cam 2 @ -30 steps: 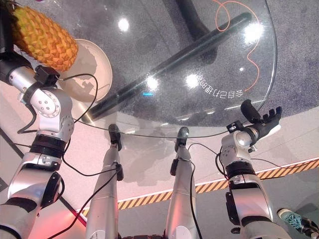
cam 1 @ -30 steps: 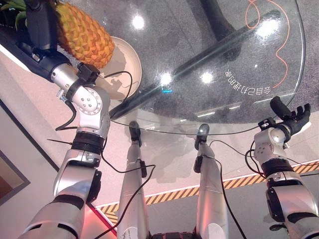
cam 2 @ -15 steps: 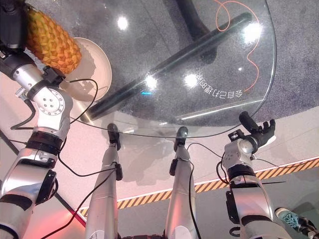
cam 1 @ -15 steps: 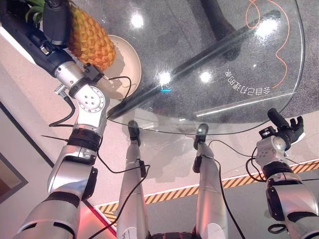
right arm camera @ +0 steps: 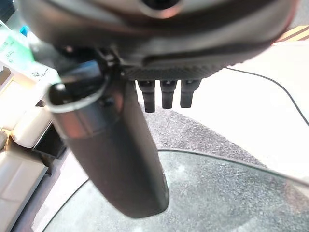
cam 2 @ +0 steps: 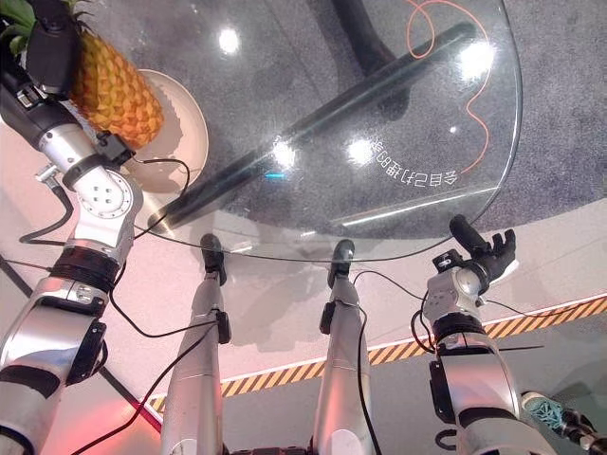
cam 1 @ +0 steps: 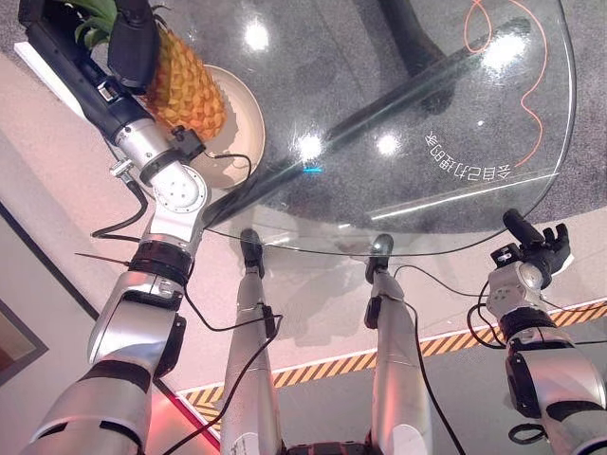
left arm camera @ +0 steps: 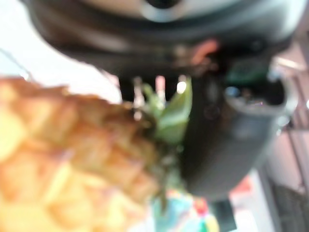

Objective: Pick up the fruit to the plate

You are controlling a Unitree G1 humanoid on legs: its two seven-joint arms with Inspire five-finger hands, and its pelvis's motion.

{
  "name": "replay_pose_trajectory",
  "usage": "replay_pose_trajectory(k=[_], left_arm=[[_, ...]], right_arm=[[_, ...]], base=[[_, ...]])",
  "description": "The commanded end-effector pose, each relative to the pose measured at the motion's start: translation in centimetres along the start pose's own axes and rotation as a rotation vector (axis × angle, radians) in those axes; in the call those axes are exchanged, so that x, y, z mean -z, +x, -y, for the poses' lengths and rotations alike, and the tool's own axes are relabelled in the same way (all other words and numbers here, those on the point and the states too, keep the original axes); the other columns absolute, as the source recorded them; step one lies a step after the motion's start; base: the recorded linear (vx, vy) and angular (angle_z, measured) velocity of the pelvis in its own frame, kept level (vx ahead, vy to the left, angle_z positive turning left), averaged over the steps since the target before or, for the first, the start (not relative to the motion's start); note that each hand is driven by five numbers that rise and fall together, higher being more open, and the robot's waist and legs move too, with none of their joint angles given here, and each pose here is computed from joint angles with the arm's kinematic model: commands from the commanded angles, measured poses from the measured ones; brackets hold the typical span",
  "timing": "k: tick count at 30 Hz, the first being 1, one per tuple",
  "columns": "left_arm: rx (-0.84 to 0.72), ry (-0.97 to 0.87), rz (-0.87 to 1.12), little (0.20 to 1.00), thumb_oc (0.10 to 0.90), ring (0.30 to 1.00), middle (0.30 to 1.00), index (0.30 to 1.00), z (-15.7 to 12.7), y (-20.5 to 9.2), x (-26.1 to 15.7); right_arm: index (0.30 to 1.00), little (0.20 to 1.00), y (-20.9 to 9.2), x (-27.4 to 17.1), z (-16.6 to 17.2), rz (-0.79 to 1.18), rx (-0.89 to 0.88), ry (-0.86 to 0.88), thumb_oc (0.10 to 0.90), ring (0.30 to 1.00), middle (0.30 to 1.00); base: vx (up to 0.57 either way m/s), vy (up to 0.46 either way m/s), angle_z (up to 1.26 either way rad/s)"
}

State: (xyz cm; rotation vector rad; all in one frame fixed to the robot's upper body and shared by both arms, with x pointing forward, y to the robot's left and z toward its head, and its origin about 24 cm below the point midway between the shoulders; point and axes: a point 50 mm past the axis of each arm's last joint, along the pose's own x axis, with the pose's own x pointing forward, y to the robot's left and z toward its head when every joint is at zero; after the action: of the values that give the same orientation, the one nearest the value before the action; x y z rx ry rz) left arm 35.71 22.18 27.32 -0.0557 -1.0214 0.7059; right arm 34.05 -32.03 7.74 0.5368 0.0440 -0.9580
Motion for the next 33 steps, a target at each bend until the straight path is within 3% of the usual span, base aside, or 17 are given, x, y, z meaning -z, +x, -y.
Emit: replay_pose_trajectory(k=[1,9,33], left_arm=[[-0.031,-0.072,0.264,0.2,0.1,0.3,0.3,0.3,1.2,4.8,-5.1],[-0.083,-0.037,0.299,0.2,0.1,0.3,0.3,0.3,1.0,4.9,-5.2],[-0.148,-0.105,0.31,0.2,0.1,0.3,0.3,0.3,0.6,4.5,-5.1]], right_arm=[[0.9,0.9,0.7,-0.3,1.6,-0.009,0.037,-0.016,0.8,0.9,0.9],[0.9,0.9,0.8,0.7,2.5,-0.041,0.026,-0.028,0.8,0.9,0.9],[0.9,0.9,0.2,0.9,0.8,-0.023,-0.012,-0.012,0.8,0.9,0.9]], base=[[0.0,0.0,0.0],[0.0,0.0,0.0],[0.0,0.0,0.0]])
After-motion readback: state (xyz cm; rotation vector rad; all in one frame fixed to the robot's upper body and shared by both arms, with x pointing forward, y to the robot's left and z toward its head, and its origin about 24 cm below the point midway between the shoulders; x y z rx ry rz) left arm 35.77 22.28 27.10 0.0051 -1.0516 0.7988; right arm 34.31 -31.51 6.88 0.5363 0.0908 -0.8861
